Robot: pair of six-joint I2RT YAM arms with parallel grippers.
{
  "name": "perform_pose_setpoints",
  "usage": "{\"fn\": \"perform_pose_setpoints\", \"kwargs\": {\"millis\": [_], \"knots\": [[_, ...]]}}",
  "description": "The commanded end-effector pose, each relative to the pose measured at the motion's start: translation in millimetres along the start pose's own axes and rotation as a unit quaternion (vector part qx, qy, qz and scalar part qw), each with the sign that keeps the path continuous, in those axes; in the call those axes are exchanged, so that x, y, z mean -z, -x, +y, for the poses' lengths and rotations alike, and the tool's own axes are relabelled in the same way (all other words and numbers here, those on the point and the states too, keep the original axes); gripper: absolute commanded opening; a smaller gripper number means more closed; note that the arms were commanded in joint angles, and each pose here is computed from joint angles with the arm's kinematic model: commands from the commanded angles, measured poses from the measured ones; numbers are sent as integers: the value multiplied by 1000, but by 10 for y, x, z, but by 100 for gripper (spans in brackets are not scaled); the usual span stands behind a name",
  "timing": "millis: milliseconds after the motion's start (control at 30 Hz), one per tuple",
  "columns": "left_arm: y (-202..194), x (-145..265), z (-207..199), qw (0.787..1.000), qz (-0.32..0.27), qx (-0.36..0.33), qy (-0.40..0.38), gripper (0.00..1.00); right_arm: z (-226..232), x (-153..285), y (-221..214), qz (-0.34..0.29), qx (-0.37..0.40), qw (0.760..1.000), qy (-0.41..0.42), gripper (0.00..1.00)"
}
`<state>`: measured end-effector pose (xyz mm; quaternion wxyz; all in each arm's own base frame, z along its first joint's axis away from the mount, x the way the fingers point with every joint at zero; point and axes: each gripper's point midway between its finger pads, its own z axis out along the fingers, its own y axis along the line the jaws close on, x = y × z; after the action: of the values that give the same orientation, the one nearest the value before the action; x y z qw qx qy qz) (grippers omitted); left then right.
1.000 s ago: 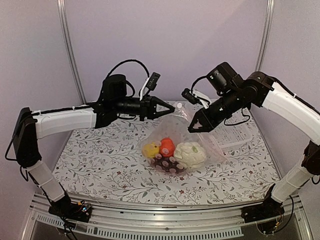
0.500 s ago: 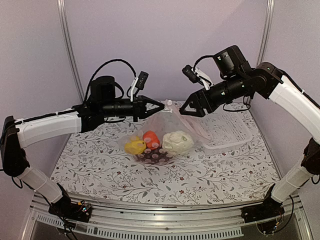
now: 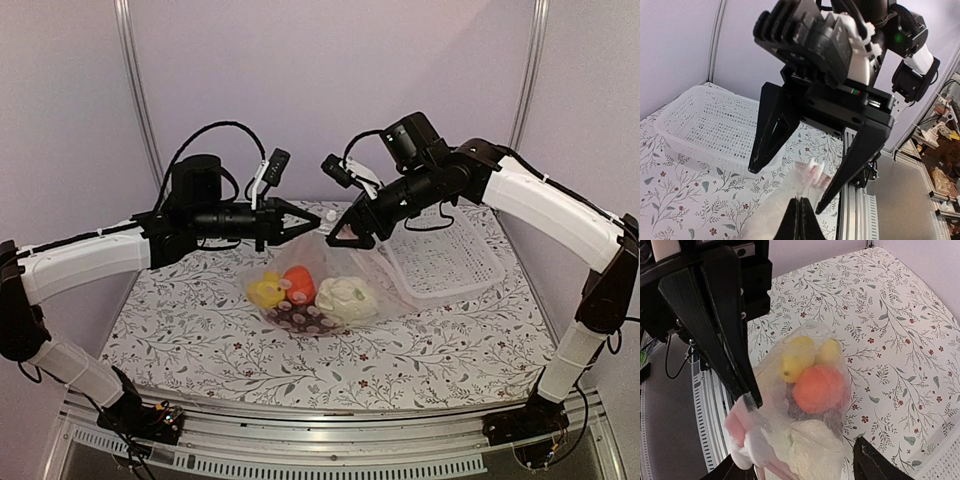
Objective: Place the food in the zip-top bag and seal the zipper
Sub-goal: Pass from the right arm to the left, then pass from the left arm to the right, then pick up the zipper food storage bag at the center of the board.
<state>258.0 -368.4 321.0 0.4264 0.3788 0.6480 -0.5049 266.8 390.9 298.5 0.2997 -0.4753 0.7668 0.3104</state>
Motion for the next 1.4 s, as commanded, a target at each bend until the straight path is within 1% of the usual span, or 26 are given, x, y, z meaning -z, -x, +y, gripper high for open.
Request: {"fn": "perform_pose_setpoints", "kwargs": {"millis": [0, 33, 67, 200, 233, 267, 300, 333, 367, 433, 500, 567, 700, 767, 833, 900, 1067, 1200, 1300, 1367], "knots": [[196, 137, -32, 999, -21, -24, 4, 0, 113, -6, -30, -8, 5, 999, 40, 59], [200, 142, -20, 999, -19, -26, 7, 0, 125, 2, -21, -9, 5, 999, 42, 54], [199, 148, -5, 999, -17, -27, 9, 0, 136, 17, -4, -13, 5, 999, 44, 46], [192, 152, 32, 999, -12, -29, 13, 0, 187, 68, 65, -27, 8, 998, 54, 18], [188, 149, 37, 999, -11, -31, 14, 0, 199, 63, 73, -28, 8, 998, 57, 13], [182, 141, 37, 999, -9, -33, 12, 5, 205, 59, 78, -28, 8, 998, 61, 10], [171, 126, 28, 999, -6, -34, 8, 13, 223, 54, 84, -27, 7, 997, 66, 9], [166, 114, 19, 999, -4, -37, 3, 20, 237, 54, 92, -26, 7, 997, 70, 8], [154, 95, 5, 999, 0, -40, -2, 24, 244, 40, 92, -24, 6, 997, 75, 8], [142, 61, -16, 999, 7, -47, -11, 26, 263, 46, 105, -23, 5, 996, 80, 7], [134, 23, -20, 998, 14, -51, -19, 25, 274, 52, 109, -22, 6, 996, 83, 7], [102, -8, -15, 998, 24, -53, -25, 26, 278, 54, 104, -22, 6, 996, 84, 4], [-39, 2, -13, 997, 56, -55, -25, 39, 293, 21, 72, -17, 4, 996, 93, 1], [-122, 37, -23, 996, 70, -56, -24, 42, 302, 5, 71, -17, 2, 995, 98, 1], [-219, 80, -32, 995, 85, -56, -22, 42, 303, 1, 73, -17, 0, 995, 99, 0], [-310, 122, -33, 994, 96, -54, -18, 40, 306, -2, 67, -16, 0, 995, 100, 0], [-454, 110, -2, 992, 110, -52, -22, 27, 318, -25, 57, -14, -2, 994, 107, 0], [-406, 4, 36, 992, 111, -48, -34, 20, 326, -40, 65, -14, -4, 994, 112, 0], [-366, -62, 48, 992, 110, -46, -44, 17, 323, -48, 69, -14, -6, 994, 113, 0], [-347, -83, 48, 992, 107, -48, -47, 11, 321, -54, 68, -13, -6, 994, 113, 0]]}}
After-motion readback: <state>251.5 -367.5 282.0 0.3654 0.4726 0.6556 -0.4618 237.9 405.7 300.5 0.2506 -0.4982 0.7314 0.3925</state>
